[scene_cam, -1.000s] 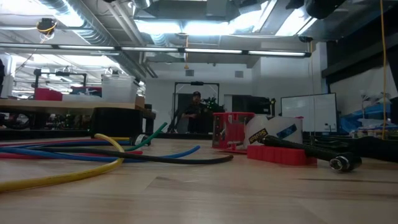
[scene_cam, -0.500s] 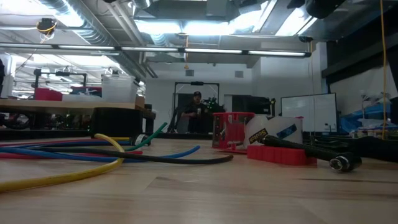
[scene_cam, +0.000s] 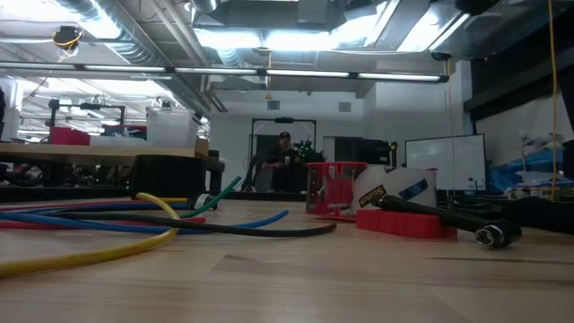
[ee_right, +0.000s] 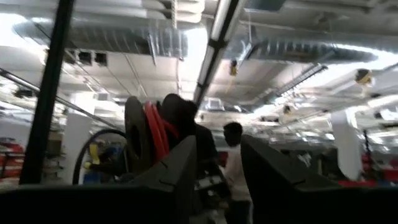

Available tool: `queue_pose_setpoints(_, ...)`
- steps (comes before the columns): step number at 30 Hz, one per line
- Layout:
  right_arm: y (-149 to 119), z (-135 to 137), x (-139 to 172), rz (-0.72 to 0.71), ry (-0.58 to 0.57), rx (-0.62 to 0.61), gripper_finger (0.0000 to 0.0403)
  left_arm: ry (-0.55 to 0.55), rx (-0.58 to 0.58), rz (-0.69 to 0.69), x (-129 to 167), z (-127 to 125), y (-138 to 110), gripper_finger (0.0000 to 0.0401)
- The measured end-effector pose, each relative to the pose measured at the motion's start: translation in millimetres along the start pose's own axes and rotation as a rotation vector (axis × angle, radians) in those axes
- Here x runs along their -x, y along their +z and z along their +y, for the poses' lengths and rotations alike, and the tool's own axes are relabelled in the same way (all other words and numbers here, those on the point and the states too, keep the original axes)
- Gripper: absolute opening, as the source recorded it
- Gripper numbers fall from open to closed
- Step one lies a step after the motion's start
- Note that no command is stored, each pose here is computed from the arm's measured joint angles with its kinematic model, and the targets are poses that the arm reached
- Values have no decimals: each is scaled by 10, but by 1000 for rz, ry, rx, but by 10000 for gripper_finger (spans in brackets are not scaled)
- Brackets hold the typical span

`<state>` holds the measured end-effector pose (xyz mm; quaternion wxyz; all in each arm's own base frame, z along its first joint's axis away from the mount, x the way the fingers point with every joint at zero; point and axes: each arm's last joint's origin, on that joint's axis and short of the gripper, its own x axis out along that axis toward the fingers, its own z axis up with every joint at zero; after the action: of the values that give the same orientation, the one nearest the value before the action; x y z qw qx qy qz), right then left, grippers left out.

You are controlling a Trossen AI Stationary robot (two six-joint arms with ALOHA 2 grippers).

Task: Coil cords
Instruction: Coil the red wire onto the spool

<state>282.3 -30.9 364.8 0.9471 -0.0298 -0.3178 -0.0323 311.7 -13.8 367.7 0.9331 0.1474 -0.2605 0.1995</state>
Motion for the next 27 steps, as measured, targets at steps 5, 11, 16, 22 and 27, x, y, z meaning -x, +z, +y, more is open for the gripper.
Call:
queue_pose_setpoints(5, 276, -3, 113, 135, -20, 22, 131, 29, -33, 76, 167, 94, 123, 0)
queue_pose_setpoints(11, 571, 3, 366, 327, -16, 98, 131, 100, -44, 190, 339, 319, 301, 0)
queue_pose_setpoints(16, 782, -31, 610, 443, -158, 127, 131, 169, 40, 356, 559, 571, 421, 0)
queue_pose_setpoints(22, 911, -75, 910, 604, -357, 182, 131, 221, 164, 524, 875, 864, 531, 0)
queue_pose_setpoints(27, 924, -68, 1116, 732, -377, 139, 131, 244, 213, 664, 1172, 1033, 575, 0)
